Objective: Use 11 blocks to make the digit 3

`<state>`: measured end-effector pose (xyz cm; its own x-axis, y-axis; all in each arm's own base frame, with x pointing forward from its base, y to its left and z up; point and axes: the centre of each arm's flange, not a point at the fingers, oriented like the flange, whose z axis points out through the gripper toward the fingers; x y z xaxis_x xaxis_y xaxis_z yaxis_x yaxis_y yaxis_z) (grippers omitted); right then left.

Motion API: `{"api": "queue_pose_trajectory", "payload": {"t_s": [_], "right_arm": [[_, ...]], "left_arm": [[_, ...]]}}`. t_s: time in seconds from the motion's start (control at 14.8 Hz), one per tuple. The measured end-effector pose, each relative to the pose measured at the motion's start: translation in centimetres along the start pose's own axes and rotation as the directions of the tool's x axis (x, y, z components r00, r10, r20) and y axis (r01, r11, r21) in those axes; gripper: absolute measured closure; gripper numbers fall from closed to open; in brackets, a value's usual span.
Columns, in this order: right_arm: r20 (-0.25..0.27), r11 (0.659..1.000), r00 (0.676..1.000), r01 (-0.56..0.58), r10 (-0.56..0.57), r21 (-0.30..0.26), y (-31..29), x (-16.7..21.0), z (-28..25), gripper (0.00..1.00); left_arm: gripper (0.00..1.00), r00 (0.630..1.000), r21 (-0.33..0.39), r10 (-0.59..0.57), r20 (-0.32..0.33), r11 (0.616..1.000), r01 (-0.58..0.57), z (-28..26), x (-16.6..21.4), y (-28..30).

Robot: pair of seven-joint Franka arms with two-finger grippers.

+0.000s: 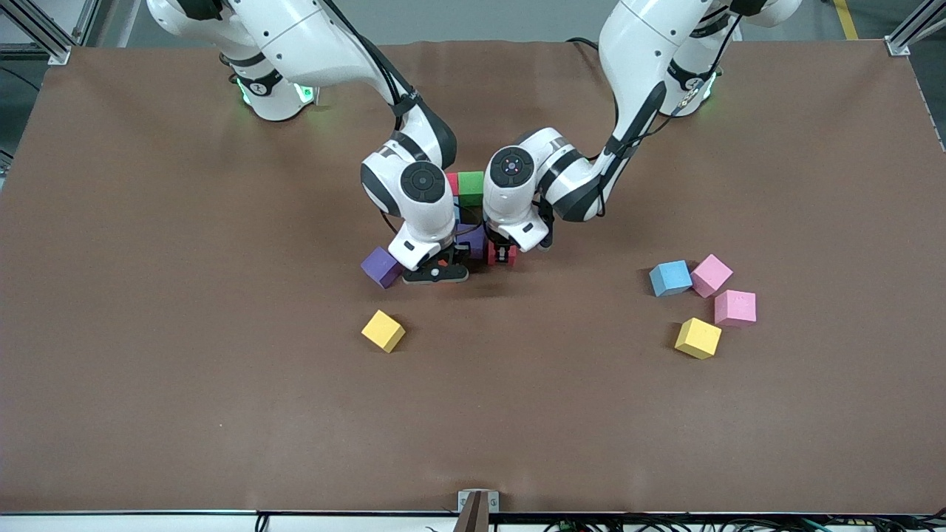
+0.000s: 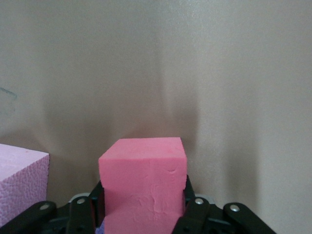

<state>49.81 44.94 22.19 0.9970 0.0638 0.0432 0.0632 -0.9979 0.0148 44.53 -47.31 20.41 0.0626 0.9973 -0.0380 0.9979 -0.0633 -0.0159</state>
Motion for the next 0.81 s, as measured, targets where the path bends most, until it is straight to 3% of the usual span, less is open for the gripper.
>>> {"api": "queue_pose_trajectory", "payload": {"t_s": [0.81], "right_arm": [[-0.001,1.0,1.0,0.001,-0.001,0.003,-0.12,-0.11,-0.22,0.48]], "left_arm": [[0.4,1.0,-0.009,-0.007,0.013,1.0,0.007,0.02,-0.69,-0.08]]}}
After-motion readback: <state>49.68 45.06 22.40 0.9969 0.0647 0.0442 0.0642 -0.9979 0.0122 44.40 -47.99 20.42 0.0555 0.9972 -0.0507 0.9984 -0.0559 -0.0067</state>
